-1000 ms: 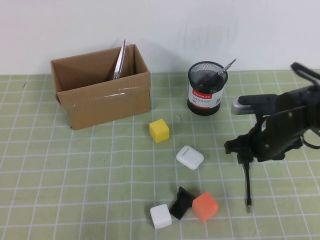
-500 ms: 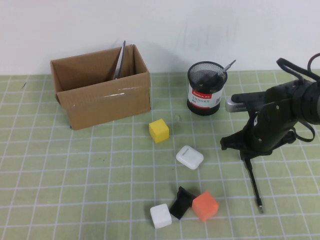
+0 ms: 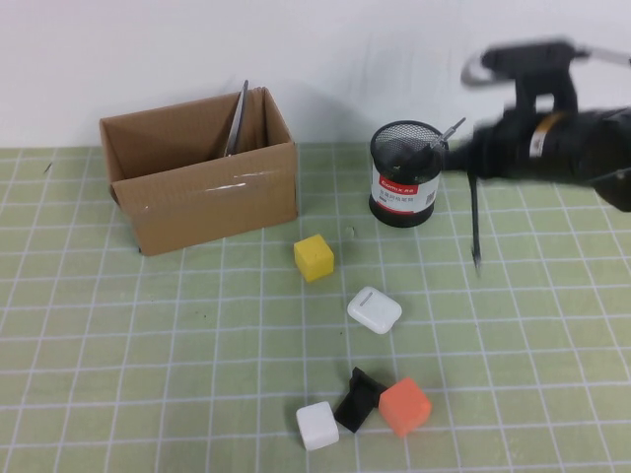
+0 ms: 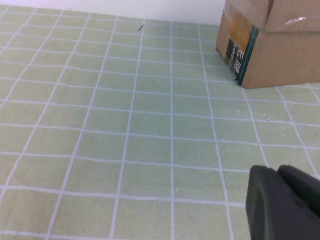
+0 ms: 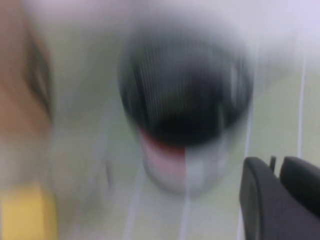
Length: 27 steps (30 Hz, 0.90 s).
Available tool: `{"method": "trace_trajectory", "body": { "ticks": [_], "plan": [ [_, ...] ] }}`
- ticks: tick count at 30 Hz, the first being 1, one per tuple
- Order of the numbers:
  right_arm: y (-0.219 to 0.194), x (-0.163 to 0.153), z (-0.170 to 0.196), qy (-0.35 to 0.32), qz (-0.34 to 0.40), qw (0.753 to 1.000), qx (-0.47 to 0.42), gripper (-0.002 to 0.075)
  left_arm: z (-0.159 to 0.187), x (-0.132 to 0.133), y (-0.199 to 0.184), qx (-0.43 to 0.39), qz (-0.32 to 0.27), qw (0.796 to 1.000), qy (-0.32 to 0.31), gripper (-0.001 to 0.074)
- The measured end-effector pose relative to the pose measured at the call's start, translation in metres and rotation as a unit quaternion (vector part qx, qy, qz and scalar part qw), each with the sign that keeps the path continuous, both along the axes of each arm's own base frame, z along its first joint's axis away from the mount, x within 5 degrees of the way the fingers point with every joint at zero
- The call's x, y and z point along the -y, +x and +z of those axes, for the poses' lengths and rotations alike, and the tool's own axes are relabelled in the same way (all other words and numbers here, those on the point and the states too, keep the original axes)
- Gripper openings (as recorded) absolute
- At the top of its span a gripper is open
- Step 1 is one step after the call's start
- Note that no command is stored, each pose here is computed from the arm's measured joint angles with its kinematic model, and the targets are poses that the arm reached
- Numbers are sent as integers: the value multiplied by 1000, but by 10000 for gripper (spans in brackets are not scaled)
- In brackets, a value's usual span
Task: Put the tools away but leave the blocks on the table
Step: Pick up the long Screwdriver from the table, then place the long Screwdriver into the round holder
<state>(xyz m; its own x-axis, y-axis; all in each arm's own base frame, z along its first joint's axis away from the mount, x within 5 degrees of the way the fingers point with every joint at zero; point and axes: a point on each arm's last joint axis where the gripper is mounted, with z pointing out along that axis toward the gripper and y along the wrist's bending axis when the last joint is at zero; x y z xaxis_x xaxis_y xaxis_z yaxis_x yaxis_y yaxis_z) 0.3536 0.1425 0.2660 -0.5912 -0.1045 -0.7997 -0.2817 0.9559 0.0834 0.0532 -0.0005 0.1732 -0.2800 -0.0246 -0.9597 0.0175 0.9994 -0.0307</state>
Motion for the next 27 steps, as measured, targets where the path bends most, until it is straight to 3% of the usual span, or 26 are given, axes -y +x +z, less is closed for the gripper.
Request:
{"method": "trace_trajectory", "body": {
  "ticks": [6,11,16,19,23,27],
  "plan": [
    [11,-13,33,33,68,976,203,13,0,0,0,0,0,1000,0,-3],
    [21,-24,34,51,109,943,311,13,0,0,0,0,0,1000,0,-3],
    [35,-30,6,51,106,936,333,15,0,0,0,0,0,1000,0,-3],
    [42,-31,-10,44,103,938,328,57,0,0,0,0,0,1000,0,-3],
    [43,-31,-12,49,97,935,336,143,0,0,0,0,0,1000,0,-3],
    [42,-30,-6,53,93,932,345,176,0,0,0,0,0,1000,0,-3]
  ]
}}
